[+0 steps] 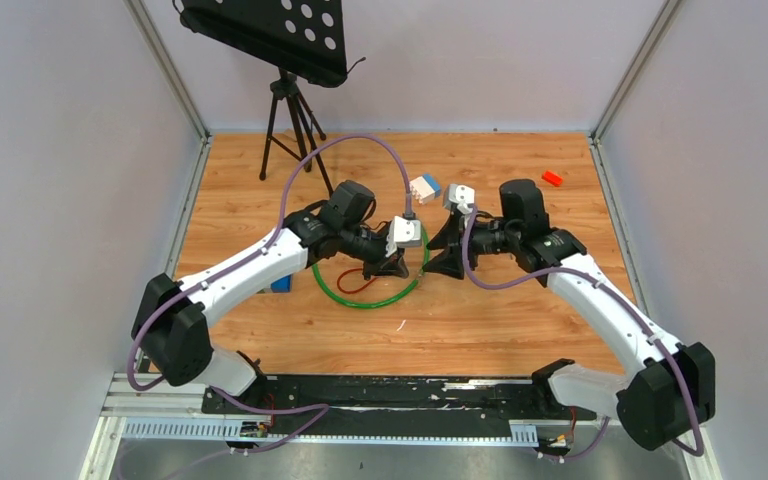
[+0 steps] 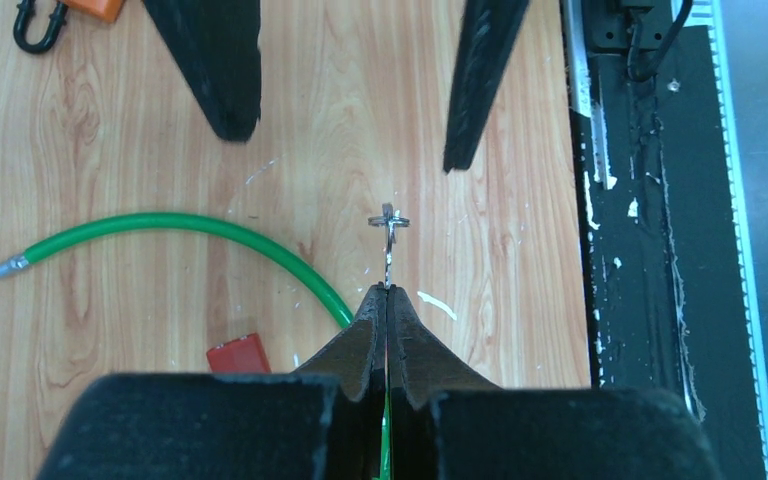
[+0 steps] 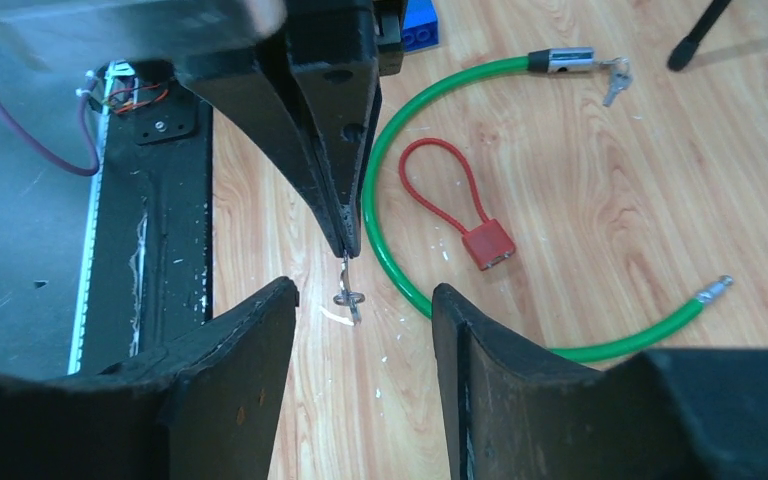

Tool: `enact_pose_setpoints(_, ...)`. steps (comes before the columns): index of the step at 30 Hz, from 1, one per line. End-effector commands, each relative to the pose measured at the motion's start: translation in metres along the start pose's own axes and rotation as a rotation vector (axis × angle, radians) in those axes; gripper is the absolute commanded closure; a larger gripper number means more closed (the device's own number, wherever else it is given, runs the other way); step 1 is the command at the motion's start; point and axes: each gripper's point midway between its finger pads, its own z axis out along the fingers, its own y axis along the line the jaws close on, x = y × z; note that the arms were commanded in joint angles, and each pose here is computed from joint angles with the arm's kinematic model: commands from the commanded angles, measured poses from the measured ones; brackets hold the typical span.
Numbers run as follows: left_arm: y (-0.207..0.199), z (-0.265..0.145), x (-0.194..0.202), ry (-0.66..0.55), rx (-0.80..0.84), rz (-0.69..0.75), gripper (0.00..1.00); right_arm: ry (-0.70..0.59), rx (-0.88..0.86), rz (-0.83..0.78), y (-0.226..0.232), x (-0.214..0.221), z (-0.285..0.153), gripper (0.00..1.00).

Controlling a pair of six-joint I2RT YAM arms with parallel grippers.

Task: Unlock with the key
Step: Adjust the key.

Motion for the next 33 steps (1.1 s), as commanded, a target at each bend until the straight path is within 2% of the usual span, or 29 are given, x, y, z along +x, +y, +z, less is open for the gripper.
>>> enact_pose_setpoints(1,-0.013,-0.008,-0.020,-0.065,0.031,0.051,1.00,-0.045,-0.104,0.030,0.008,-0.005,0.009,0.48)
enact_pose_setpoints(12,-0.013,-0.008,-0.026,-0.084,0.022,0.050,1.00,0.015,-0.160,0.076,0.012,0.016,0.027,0.46)
enact_pose_setpoints(18,-0.013,-0.009,-0.028,-0.095,0.014,0.050,1.00,0.050,-0.143,0.073,0.007,0.026,0.028,0.49)
enact_pose_setpoints(33,-0.014,-0.007,-0.022,-0.082,0.024,0.041,1.00,0.064,-0.120,0.038,0.005,0.023,0.024,0.68)
